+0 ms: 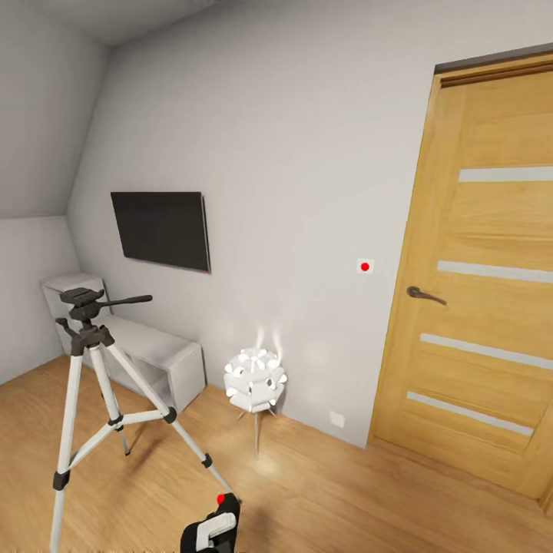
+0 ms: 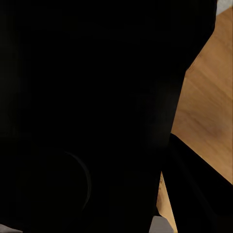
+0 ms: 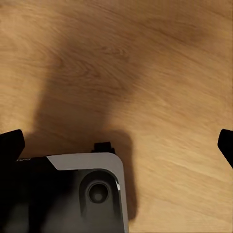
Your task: Attach the digital camera to the camera tripod in the bedroom.
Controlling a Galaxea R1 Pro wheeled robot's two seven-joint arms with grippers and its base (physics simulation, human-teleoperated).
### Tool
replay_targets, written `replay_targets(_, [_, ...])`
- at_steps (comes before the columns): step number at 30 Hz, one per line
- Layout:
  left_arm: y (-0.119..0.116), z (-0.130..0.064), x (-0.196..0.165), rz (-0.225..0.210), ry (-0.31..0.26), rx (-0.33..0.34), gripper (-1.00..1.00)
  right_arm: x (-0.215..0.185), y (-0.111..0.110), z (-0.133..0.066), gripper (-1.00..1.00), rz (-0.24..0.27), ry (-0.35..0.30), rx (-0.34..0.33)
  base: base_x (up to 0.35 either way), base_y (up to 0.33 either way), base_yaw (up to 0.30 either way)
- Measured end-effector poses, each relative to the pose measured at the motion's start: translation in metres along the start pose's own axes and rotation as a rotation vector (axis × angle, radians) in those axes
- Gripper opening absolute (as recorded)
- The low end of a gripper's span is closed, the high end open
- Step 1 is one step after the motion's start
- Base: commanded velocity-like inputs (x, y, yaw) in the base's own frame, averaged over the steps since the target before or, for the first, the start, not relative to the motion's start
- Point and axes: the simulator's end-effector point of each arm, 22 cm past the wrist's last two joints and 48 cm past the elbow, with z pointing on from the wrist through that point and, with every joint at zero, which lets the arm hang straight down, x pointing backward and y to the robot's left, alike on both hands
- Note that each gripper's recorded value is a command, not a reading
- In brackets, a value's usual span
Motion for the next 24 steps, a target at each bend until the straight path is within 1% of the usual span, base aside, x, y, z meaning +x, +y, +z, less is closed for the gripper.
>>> replay_targets(9, [0.005,0.000,0.005,-0.002,0.013,-0.006,-1.00,0.000,0.001,0.000,1.00,0.000,0.000,-0.001,0.000,0.000,0.278])
replay_targets(11, [0.010,-0.001,0.023,-0.006,0.037,-0.012,-1.00,0.000,0.002,0.000,1.00,0.000,0.001,-0.003,0.000,0.000,0.278])
replay_targets(15, [0.011,-0.001,0.032,-0.004,0.049,-0.011,-1.00,0.001,0.003,0.000,1.00,0.000,0.002,-0.004,0.000,0.000,0.278])
replay_targets(18, [0.010,-0.001,0.035,0.001,0.053,-0.006,-1.00,0.001,0.004,0.000,1.00,0.000,0.002,-0.005,0.000,0.000,0.278])
replay_targets(24, [0.006,-0.002,0.034,0.006,0.049,0.040,-1.00,0.000,0.002,0.000,1.00,-0.001,0.000,-0.003,0.000,0.000,0.278])
